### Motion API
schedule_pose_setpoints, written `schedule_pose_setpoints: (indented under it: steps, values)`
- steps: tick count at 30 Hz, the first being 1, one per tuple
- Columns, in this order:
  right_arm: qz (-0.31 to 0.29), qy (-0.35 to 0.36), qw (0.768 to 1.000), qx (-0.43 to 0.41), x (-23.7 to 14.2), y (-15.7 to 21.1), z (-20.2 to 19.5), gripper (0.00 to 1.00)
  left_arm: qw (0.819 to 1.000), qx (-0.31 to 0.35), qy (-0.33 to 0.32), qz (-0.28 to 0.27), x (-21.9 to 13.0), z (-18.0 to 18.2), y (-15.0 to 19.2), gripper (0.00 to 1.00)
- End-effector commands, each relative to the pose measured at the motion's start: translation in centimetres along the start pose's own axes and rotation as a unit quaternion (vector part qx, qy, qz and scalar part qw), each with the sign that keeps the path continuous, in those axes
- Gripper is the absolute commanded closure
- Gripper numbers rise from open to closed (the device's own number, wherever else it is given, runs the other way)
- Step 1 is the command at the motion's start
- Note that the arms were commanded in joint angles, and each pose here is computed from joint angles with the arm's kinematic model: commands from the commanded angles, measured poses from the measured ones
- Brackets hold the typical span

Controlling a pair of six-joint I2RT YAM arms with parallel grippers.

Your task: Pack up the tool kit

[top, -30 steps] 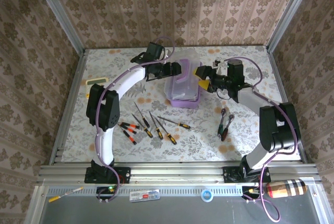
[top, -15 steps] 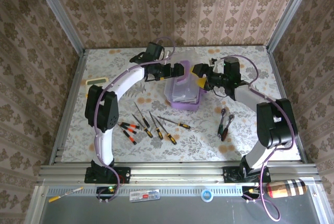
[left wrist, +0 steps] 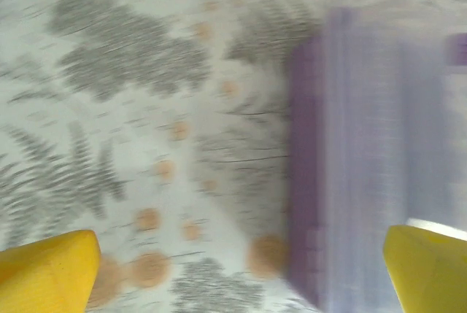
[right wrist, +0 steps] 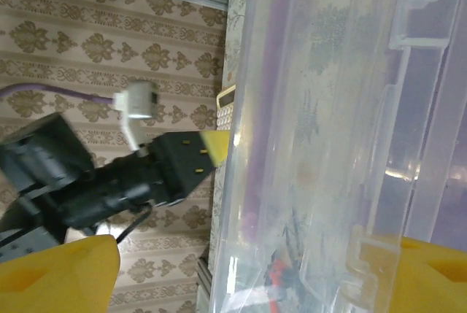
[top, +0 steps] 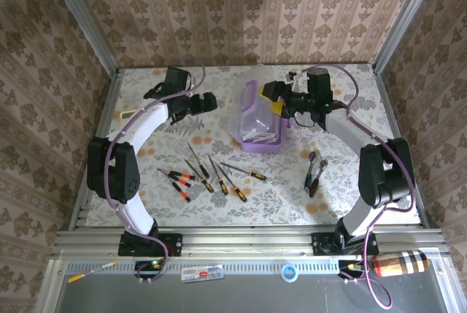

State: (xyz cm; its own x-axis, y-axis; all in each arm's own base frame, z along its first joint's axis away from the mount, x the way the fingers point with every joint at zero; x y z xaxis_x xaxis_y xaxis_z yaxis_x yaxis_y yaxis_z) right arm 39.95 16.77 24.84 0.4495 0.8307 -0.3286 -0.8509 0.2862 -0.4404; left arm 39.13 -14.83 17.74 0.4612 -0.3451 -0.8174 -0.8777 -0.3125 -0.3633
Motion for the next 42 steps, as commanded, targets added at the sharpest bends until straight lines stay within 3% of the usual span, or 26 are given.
schedule_pose_setpoints:
  steps: [1,8,19,42]
  values:
    - [0.005,0.011,0.999,-0.029,0.4,-0.4,1.3,0.14,1.0,-0.009,-0.008,-0.009,1.5,0.5,-0.3,0.01]
    - [0.017,0.014,0.999,-0.043,1.8,-0.5,2.8,0.14,1.0,-0.004,-0.022,0.003,3.8,1.4,-0.1,0.01]
    - [0.03,0.019,0.997,-0.067,3.2,-1.1,4.7,0.14,0.998,0.003,-0.063,0.001,4.2,3.8,-0.1,0.01]
    - [0.052,0.005,0.995,-0.09,6.1,-1.7,8.3,0.14,0.998,-0.01,-0.056,0.014,5.8,5.1,0.8,0.03]
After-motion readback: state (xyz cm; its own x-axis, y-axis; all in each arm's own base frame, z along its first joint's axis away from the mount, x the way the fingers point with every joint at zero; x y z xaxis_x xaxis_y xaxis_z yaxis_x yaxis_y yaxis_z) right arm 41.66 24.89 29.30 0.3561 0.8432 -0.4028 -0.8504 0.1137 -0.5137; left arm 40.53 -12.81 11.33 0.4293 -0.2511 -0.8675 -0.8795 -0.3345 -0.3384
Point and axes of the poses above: each hand's point on the last joint's axis, 136 mm out from that joint toward the fingers, its own x axis out along the fingers, its own z axis along the line the jaws close on, y = z × x, the point moved 6 cm from there along -x, back along the fingers, and after that the axes turned 10 degrees about -x, right-handed, at the moved point
